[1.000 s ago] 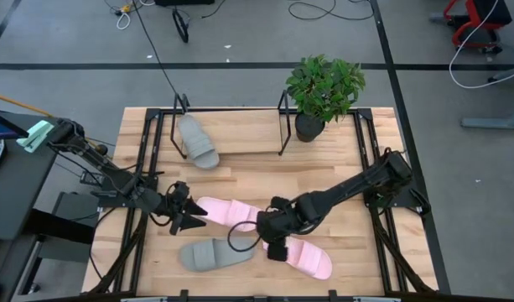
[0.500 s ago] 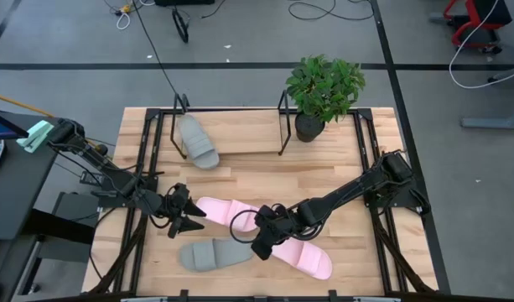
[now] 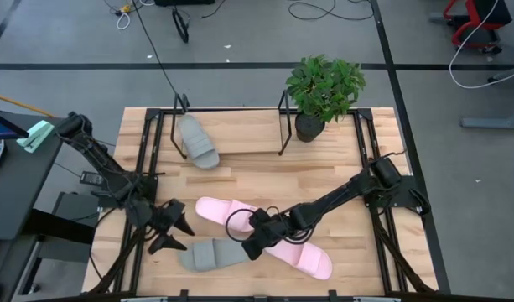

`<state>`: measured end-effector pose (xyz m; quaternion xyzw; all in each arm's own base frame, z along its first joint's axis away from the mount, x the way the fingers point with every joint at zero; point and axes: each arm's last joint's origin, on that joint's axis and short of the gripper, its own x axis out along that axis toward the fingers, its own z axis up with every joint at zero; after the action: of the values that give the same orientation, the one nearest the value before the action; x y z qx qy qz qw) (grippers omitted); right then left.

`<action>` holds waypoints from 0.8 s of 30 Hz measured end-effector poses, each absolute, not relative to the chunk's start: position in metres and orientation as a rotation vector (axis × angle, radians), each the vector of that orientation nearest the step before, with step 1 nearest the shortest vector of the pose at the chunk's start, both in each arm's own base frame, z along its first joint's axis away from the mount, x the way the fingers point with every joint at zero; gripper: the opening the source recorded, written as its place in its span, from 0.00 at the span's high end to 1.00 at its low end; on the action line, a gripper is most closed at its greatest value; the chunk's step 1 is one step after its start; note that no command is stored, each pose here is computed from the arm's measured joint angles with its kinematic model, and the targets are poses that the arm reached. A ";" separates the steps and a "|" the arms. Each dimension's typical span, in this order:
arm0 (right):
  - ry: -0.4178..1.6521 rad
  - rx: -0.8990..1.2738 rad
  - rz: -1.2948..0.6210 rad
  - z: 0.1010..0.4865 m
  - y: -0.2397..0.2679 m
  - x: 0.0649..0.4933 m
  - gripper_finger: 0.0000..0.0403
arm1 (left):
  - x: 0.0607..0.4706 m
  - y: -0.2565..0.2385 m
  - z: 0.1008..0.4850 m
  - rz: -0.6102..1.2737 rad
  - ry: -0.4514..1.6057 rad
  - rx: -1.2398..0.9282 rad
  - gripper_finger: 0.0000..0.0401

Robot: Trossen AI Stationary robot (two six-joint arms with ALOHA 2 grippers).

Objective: Pick and place slides into the shelf
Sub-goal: Put the gray slide on the shelf

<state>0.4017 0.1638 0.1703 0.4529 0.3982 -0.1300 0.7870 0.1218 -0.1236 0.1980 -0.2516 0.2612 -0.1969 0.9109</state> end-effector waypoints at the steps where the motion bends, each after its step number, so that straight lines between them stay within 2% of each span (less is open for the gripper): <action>1: 0.869 0.985 -0.282 0.167 0.161 0.403 0.59 | 0.121 -0.124 0.198 -0.412 0.539 -0.504 0.29; 6: 0.934 1.041 -0.259 0.154 0.150 0.411 0.59 | 0.120 -0.124 0.196 -0.417 0.547 -0.468 0.29; 24: 1.024 1.099 -0.220 0.155 0.150 0.409 0.59 | 0.119 -0.122 0.192 -0.371 0.565 -0.427 0.29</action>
<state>0.4088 0.1497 0.1548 0.4980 0.4642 -0.0999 0.7256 0.1193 -0.1220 0.1922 -0.2078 0.2749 -0.1805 0.9212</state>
